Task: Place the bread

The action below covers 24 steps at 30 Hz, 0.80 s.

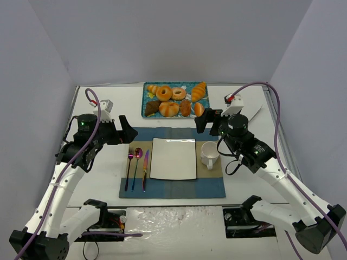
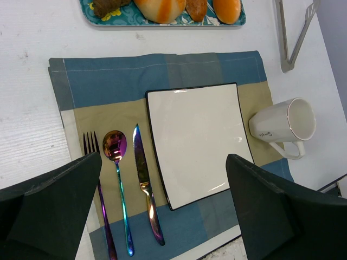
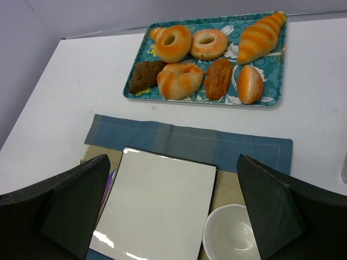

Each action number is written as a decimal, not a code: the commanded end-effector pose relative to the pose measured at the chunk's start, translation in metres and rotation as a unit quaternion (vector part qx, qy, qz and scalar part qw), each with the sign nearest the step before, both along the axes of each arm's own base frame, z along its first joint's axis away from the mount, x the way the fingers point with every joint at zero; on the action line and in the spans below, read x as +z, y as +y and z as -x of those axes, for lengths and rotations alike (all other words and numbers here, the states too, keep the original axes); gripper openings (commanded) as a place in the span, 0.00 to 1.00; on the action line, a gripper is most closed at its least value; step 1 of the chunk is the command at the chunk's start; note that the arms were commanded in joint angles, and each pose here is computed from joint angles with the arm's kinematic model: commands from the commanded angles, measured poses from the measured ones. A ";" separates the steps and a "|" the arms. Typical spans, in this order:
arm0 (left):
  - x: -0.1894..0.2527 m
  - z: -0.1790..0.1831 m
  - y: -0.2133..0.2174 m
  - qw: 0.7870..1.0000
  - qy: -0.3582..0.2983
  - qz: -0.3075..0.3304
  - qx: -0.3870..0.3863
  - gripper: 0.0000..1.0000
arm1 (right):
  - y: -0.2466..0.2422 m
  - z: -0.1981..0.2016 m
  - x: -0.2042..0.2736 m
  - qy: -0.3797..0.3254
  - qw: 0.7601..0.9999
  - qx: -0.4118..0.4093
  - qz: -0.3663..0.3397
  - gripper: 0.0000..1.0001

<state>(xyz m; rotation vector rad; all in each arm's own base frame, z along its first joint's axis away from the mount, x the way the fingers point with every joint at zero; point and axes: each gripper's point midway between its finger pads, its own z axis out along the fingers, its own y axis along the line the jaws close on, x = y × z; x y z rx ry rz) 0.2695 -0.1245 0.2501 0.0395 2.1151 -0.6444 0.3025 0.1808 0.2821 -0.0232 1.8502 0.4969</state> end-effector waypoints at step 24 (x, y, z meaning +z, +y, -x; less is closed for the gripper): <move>0.018 -0.005 -0.004 0.999 -0.038 0.006 -0.011 0.97 | -0.168 -0.147 -0.065 0.137 0.943 -0.291 0.089 1.00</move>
